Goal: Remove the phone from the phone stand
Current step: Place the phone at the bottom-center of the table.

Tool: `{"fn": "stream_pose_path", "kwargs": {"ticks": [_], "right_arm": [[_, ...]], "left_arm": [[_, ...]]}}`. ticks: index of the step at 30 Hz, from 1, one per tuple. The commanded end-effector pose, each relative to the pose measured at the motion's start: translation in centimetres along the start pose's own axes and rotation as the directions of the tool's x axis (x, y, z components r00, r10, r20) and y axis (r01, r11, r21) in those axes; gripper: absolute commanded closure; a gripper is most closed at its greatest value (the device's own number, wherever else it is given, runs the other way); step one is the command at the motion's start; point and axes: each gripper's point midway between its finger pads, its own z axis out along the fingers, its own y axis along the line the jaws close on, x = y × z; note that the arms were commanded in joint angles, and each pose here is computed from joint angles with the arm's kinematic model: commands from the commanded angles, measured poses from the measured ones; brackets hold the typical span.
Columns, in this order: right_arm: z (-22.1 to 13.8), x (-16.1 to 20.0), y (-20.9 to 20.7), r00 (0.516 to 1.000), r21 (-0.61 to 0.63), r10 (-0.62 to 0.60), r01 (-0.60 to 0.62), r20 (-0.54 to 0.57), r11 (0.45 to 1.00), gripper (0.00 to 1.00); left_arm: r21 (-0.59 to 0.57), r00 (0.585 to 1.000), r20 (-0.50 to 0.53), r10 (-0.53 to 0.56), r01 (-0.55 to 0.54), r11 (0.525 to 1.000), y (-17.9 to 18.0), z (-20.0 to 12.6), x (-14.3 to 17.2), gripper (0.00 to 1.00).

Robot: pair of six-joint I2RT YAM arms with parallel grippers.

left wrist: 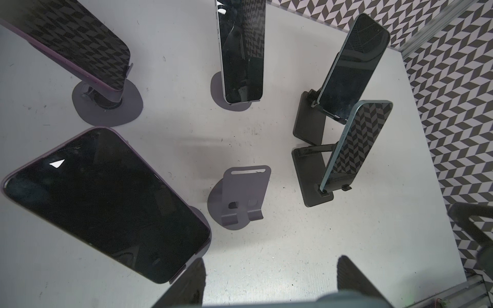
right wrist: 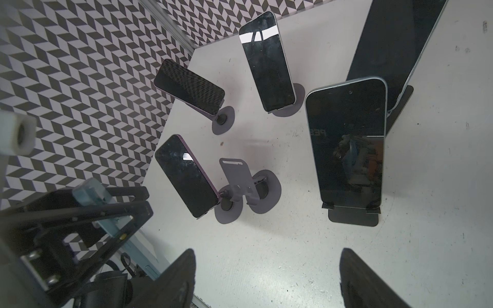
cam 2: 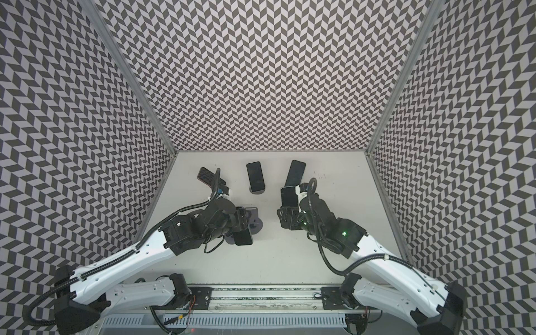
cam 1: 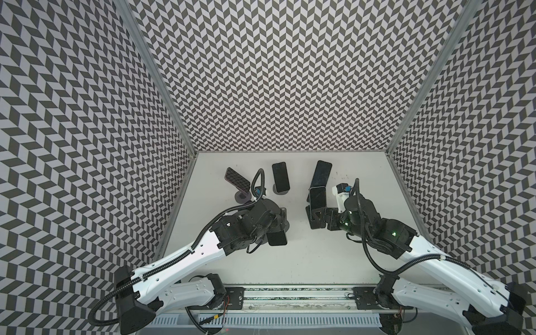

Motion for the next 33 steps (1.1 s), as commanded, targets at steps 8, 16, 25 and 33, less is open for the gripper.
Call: {"fn": "stream_pose_path", "kwargs": {"ticks": [8,16,25,33], "right_arm": [[-1.7,-2.9,1.8,0.990,-0.028,0.132,-0.131,0.051,0.991,0.20],[-3.4,-4.4,2.7,0.986,-0.053,0.143,-0.138,0.085,0.989,0.21],[-4.3,-2.6,2.9,0.996,-0.114,0.081,-0.076,0.036,0.991,0.22],[-5.4,-2.2,2.3,0.996,-0.128,0.070,-0.062,0.055,0.990,0.24]], "left_arm": [[0.063,1.000,-0.017,-0.005,0.006,0.998,-0.2,-1.9,0.3,0.52],[0.074,0.998,-0.062,0.024,-0.019,0.997,-0.6,-2.4,1.3,0.52],[0.002,0.997,-0.082,0.012,-0.012,1.000,0.2,-2.3,1.9,0.52],[-0.003,0.985,-0.168,0.027,-0.027,1.000,-0.6,-0.9,4.7,0.54]]}}
